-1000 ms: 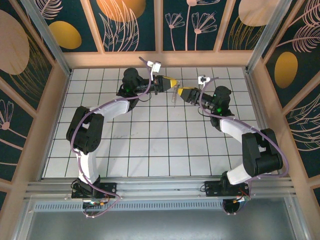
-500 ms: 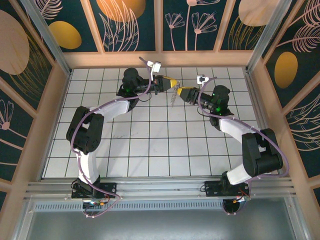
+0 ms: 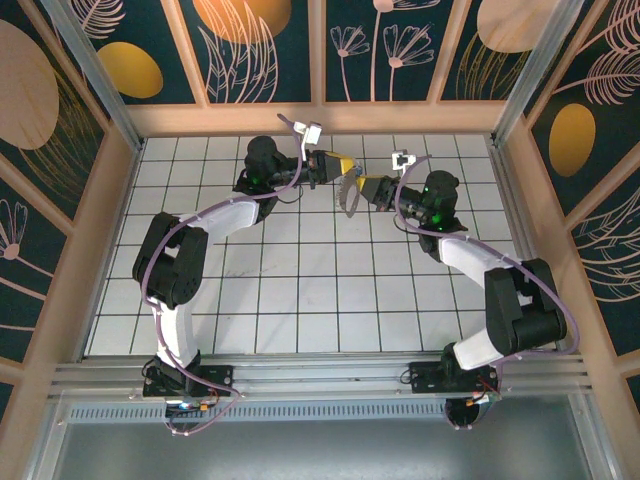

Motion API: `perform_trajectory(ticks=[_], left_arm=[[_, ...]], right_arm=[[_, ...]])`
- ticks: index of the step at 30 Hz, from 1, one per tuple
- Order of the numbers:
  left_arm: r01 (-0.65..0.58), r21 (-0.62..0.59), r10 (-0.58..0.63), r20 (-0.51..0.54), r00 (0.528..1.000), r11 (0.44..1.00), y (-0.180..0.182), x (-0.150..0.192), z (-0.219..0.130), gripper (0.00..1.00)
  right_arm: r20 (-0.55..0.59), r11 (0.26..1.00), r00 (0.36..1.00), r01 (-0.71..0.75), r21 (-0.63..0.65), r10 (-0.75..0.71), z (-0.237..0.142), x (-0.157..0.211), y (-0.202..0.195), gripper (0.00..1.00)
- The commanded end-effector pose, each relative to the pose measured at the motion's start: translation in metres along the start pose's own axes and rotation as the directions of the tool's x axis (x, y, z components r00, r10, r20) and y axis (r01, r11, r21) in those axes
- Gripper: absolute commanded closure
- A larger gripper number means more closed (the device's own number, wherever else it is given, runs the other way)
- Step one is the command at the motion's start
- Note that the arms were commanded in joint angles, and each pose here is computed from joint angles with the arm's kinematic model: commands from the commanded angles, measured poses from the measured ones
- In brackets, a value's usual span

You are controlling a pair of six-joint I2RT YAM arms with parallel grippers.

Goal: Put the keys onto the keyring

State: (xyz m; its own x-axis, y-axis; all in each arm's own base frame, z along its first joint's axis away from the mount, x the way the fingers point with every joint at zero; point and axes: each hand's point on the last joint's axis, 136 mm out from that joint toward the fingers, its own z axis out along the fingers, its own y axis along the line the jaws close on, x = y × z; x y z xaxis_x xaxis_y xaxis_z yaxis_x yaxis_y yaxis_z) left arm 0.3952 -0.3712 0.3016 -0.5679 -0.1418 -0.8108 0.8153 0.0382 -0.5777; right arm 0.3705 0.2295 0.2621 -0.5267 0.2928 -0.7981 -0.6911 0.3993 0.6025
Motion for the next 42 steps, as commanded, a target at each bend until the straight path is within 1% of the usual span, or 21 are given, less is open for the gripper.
perform_trajectory(ticks=[1,4,15,21,29,35,39,42], left_arm=[[-0.075,0.044,0.073,0.043,0.996,0.996,-0.027,-0.019,-0.001,1.00],[-0.076,0.043,0.074,0.046,0.996,0.996,-0.027,-0.020,-0.001,1.00],[-0.084,0.042,0.082,0.059,0.995,0.996,-0.029,-0.023,-0.001,1.00],[-0.085,0.045,0.082,0.060,0.995,0.995,-0.030,-0.023,-0.001,1.00],[-0.079,0.045,0.076,0.071,0.995,0.996,-0.030,-0.023,0.000,1.00],[-0.069,0.051,0.064,0.090,0.994,0.996,-0.032,-0.024,0.000,1.00],[-0.067,0.056,0.062,0.096,0.993,0.996,-0.033,-0.024,0.000,1.00],[-0.068,0.057,0.062,0.101,0.993,0.996,-0.034,-0.025,-0.001,1.00]], right_arm=[[0.002,0.998,0.999,0.054,-0.028,-0.054,-0.002,-0.006,0.016,0.94],[-0.005,0.998,0.998,0.059,-0.027,-0.059,-0.002,-0.004,0.017,1.00],[-0.060,0.996,0.995,0.081,-0.034,-0.083,0.006,0.012,0.021,1.00],[-0.065,0.996,0.995,0.078,-0.039,-0.081,0.009,0.014,0.021,1.00],[-0.135,0.988,0.986,0.084,-0.128,-0.101,0.016,0.022,0.037,1.00],[-0.177,0.987,0.979,0.081,-0.138,-0.105,0.012,0.028,0.039,1.00],[-0.131,0.992,0.987,0.081,-0.094,-0.093,-0.004,0.018,0.036,0.79],[-0.085,0.995,0.993,0.073,-0.067,-0.079,-0.022,0.009,0.035,0.73]])
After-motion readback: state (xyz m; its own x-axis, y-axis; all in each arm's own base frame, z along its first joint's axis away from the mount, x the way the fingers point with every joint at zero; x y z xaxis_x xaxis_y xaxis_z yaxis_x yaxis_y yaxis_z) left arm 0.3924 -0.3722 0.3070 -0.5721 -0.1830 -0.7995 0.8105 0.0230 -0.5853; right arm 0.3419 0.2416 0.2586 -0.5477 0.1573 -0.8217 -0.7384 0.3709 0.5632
